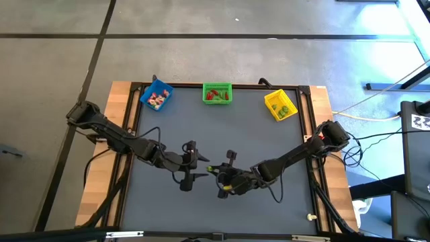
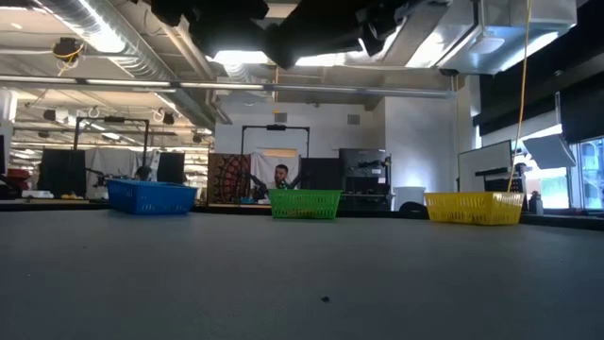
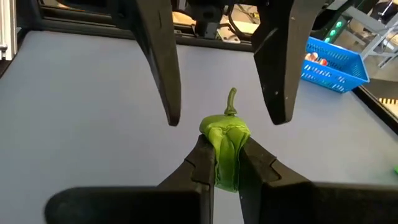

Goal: Sort produce into baskets
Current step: Put the green chili pepper into the yellow bin

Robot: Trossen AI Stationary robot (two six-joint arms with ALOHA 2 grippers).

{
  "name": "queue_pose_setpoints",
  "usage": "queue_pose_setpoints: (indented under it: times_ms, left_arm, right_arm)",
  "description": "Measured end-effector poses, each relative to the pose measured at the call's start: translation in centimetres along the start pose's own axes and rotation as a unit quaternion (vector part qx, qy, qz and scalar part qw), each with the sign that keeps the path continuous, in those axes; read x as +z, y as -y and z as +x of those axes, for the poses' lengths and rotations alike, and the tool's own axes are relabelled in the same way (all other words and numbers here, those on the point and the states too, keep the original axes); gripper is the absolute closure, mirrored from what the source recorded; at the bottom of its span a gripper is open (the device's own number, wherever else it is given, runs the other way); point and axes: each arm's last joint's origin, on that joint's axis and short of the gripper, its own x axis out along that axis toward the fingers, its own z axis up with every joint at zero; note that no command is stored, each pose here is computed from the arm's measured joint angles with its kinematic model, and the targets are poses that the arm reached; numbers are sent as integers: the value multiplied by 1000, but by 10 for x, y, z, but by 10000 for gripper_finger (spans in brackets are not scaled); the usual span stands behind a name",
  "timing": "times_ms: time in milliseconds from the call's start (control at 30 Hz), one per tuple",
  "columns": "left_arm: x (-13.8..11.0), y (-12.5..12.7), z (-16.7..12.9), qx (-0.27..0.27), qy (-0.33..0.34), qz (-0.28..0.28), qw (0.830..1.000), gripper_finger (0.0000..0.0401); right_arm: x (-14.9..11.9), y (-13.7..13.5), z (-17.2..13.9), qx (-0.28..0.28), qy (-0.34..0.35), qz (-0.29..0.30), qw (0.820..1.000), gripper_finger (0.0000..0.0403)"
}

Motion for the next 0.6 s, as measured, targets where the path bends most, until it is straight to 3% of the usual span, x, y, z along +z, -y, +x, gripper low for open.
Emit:
queue_pose_setpoints:
  times_ms: [433,600]
  left_arm:
    - [0,0,0,0,0,30,1000,273]
    - [0,0,0,-1,0,35,999,303]
  right_arm:
    - [3,1,0,0,12,-9,1000,370]
    - [5,1,1,-1,22,-11,1000,370]
